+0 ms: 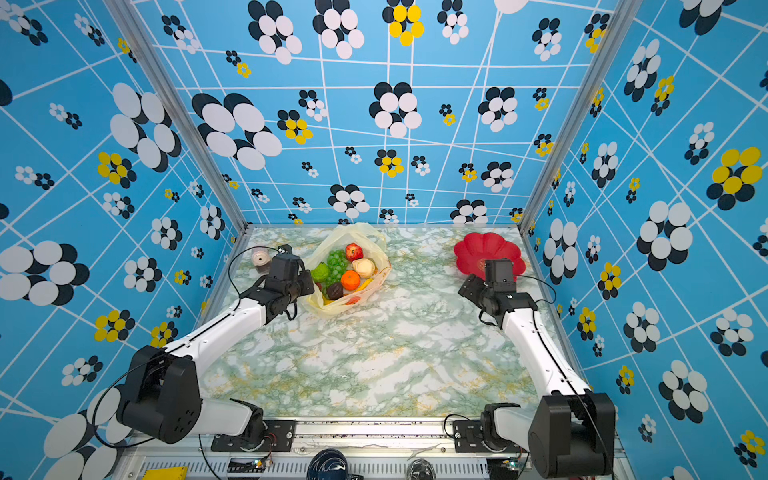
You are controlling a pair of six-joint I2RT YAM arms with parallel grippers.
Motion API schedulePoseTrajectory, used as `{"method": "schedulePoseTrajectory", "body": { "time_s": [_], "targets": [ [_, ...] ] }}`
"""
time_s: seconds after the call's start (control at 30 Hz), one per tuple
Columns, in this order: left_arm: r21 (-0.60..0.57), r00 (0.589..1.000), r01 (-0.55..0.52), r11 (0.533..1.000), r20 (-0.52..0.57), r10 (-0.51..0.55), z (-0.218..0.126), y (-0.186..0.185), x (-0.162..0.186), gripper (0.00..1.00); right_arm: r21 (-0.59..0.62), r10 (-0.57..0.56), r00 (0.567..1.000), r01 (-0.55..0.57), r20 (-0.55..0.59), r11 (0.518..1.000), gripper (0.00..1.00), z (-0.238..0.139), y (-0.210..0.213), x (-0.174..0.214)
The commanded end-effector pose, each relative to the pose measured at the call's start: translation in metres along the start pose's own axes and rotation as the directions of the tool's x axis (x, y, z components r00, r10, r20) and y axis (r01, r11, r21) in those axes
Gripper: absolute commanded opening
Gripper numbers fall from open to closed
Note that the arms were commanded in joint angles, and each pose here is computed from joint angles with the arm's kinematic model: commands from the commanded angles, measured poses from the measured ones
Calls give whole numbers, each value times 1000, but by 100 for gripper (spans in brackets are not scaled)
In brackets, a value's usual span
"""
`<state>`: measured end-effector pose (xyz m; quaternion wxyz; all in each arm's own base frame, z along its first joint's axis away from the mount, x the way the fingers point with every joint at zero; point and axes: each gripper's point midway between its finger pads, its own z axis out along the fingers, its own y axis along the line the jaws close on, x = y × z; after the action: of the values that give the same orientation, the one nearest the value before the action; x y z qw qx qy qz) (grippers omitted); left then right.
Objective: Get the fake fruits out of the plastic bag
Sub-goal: 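Release the bag with the right gripper and draw it back toward the red plate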
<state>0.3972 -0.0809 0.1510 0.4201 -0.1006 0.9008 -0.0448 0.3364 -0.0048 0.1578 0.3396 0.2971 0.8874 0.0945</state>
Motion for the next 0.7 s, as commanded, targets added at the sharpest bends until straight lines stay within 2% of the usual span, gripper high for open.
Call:
{"method": "schedulePoseTrajectory", "body": {
  "time_s": [0.0, 0.2, 0.47, 0.67],
  "targets": [
    [16, 1000, -19, 1000, 5, 19, 0, 0, 1, 0, 48, 181, 981, -185, 71, 982, 85, -1, -33, -12],
    [22, 1000, -10, 1000, 11, 9, -1, 2, 0, 0, 20, 407, 910, -409, 82, 912, 83, 33, -66, -26],
    [34, 1000, -8, 999, 6, 7, 1, 1, 1, 0, -14, 522, 849, -523, 81, 852, 79, 91, -76, -49],
    [33, 1000, -13, 999, 7, 12, 2, 2, 2, 0, -56, 578, 816, -576, 19, 815, 69, 133, -73, -61]
  ]
}}
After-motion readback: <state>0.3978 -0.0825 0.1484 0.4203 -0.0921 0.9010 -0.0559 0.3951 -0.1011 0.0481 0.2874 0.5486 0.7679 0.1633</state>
